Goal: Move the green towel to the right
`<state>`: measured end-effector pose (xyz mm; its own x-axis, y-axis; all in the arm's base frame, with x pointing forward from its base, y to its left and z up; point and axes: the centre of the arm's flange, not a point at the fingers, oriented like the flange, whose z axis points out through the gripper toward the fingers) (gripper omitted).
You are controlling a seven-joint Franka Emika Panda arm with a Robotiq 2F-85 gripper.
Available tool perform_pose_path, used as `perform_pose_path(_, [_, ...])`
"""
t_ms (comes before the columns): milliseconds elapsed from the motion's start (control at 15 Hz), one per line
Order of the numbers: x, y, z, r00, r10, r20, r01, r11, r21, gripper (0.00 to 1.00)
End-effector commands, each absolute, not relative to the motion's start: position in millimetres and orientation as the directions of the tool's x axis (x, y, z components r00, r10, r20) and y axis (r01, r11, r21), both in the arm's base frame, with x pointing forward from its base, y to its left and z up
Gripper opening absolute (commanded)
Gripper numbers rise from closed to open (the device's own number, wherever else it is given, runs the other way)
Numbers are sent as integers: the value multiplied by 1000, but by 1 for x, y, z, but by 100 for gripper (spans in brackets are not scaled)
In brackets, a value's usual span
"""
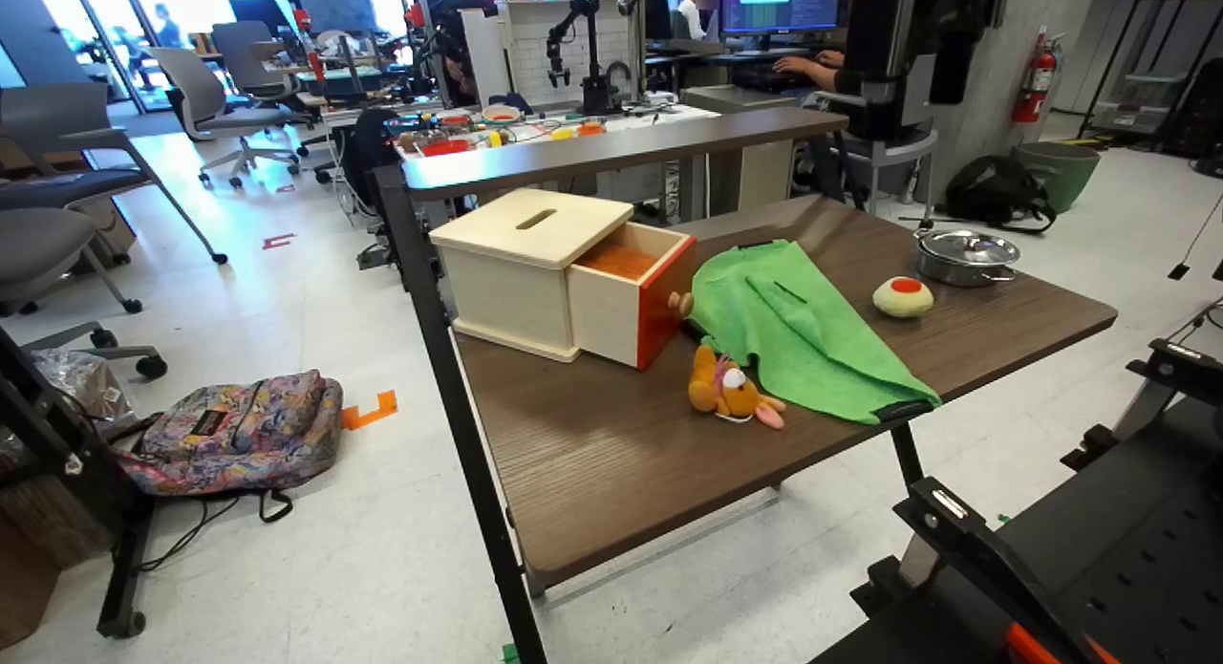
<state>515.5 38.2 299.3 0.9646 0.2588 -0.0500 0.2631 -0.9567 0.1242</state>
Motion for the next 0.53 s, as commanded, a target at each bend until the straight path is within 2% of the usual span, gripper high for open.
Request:
perform_pose_path(0, [550,28,256,955,287,-71,292,-954,72,100])
perform_pose_path(467, [573,30,174,938,317,-141,325,-945,36,100])
